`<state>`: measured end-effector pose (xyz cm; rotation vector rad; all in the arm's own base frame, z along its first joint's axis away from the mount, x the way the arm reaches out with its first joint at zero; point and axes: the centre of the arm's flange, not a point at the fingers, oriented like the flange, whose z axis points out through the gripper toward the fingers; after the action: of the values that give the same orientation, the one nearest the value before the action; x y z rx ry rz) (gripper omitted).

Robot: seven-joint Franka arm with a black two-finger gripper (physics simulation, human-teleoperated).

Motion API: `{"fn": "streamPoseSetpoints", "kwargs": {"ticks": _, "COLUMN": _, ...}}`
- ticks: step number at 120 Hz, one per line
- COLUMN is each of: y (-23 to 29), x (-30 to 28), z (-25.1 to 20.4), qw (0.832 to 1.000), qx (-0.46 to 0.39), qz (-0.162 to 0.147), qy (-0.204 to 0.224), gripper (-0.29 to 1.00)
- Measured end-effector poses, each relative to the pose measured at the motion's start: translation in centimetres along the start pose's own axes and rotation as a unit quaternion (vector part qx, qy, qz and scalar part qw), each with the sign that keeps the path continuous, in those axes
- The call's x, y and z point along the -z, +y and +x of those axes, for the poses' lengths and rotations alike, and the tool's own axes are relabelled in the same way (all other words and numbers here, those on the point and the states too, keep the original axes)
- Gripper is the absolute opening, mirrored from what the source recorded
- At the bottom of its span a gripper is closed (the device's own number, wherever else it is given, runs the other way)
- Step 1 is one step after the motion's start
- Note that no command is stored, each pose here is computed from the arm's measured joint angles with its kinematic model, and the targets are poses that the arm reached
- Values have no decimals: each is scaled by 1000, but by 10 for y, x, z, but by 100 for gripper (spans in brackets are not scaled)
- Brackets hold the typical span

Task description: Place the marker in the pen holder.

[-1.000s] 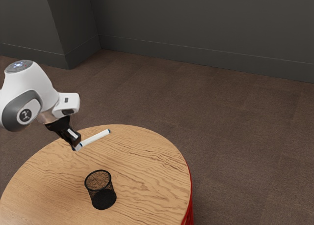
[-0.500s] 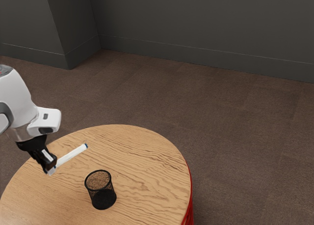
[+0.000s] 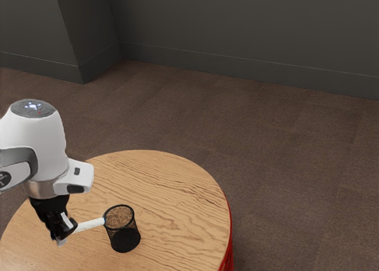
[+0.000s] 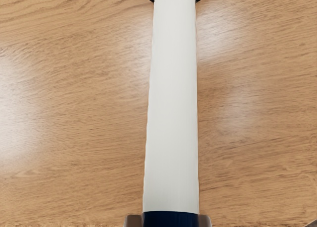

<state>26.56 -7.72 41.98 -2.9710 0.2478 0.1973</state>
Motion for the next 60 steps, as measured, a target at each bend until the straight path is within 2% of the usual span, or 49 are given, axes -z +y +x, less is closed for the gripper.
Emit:
{"fn": "streamPoseSetpoints", "kwargs": {"ticks": 17, "y": 20, "x": 3, "z": 5, "qw": 1000, "qx": -4, "qz": 28, "qy": -8, "gripper": -3}}
{"fn": "streamPoseSetpoints", "kwargs": {"ticks": 60, "y": 19, "x": -10, "z": 55, "qw": 998, "qx": 25, "qz": 30, "qy": -55, "gripper": -3}}
